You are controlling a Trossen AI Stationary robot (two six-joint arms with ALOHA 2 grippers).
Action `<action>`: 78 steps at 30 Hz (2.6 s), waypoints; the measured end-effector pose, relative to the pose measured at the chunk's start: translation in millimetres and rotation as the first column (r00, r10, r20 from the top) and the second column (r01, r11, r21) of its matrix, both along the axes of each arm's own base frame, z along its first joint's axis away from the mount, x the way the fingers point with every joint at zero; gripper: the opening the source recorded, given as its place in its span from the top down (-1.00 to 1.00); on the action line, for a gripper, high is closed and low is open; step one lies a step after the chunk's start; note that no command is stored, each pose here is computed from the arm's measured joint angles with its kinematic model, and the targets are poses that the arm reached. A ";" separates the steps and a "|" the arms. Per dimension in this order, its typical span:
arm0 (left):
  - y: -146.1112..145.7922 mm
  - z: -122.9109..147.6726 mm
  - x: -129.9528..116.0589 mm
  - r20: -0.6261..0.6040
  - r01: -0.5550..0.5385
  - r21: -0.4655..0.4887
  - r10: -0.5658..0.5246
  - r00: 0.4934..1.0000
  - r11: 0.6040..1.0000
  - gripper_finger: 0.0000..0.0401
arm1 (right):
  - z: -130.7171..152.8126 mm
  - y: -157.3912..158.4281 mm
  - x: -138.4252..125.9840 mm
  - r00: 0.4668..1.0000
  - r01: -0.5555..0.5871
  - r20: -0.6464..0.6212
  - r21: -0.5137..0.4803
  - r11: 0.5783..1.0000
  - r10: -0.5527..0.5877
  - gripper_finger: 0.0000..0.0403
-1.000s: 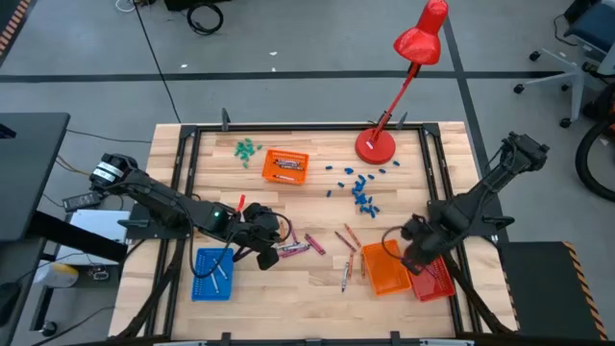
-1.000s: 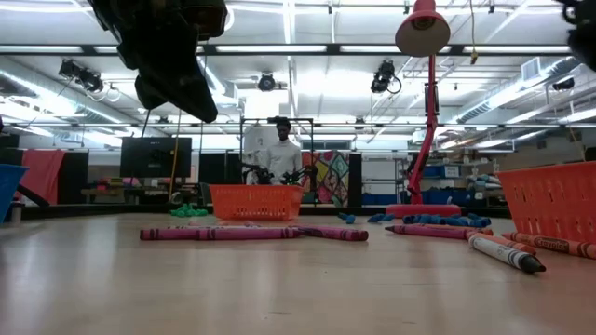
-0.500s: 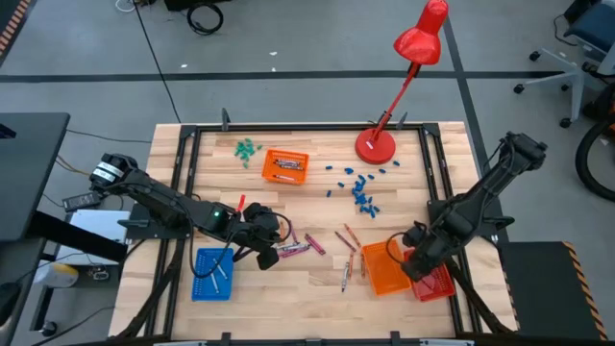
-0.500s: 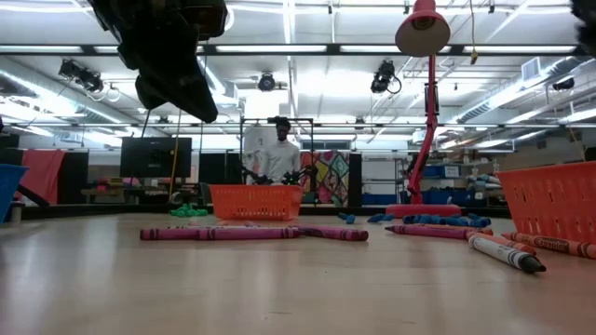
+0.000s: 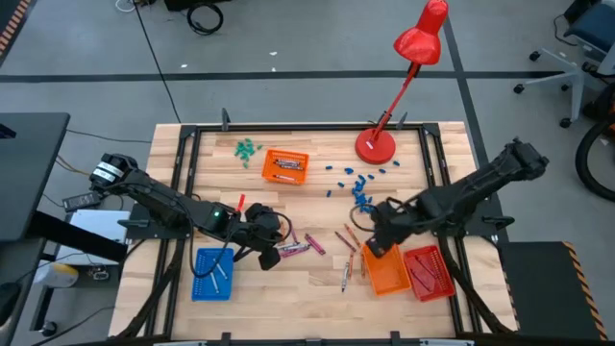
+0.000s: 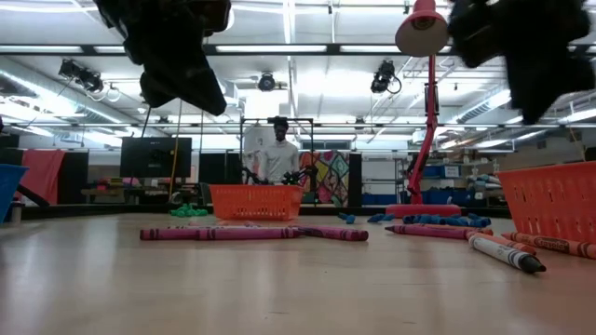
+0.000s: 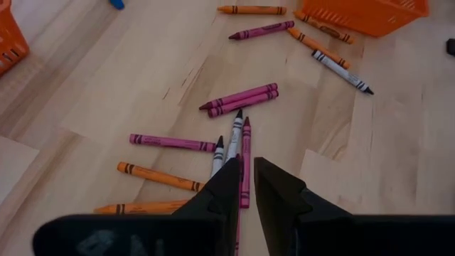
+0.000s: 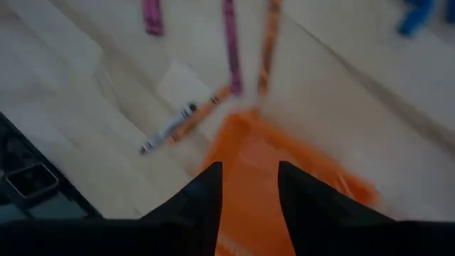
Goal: Sort crayons
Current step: Put the orange crayon into the bottom orange bin
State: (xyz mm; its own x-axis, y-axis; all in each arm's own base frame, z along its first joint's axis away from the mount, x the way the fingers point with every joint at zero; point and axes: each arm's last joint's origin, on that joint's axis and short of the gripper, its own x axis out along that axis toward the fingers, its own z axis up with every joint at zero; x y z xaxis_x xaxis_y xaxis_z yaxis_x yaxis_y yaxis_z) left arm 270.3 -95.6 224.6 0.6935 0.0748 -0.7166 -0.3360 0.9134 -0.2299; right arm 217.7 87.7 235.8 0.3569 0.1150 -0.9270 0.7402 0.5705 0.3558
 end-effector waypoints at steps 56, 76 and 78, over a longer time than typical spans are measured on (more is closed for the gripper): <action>0.1 -0.4 -0.6 -0.002 -0.050 -0.047 0.050 0.999 0.998 0.74 | -29.2 -54.8 73.8 0.991 -0.132 -0.019 -0.009 0.991 0.132 0.86; 0.2 -0.7 -0.9 -0.008 -0.033 -0.028 0.033 0.999 0.999 0.74 | -11.5 54.1 4.3 0.988 0.022 -0.150 -0.042 0.999 -0.028 0.85; 0.1 -0.7 -0.9 -0.007 -0.031 -0.027 0.031 0.999 0.999 0.74 | -20.3 60.4 3.6 0.981 0.025 -0.191 -0.064 0.998 -0.037 0.82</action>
State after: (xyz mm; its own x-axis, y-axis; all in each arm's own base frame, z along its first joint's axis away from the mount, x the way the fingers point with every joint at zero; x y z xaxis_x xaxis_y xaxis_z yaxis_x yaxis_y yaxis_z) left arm 269.4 -95.5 223.9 0.6861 0.0768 -0.7235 -0.3657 0.8961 -0.2517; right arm 221.3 148.1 215.5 0.1740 0.0476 -0.9836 0.8091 0.5624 0.1703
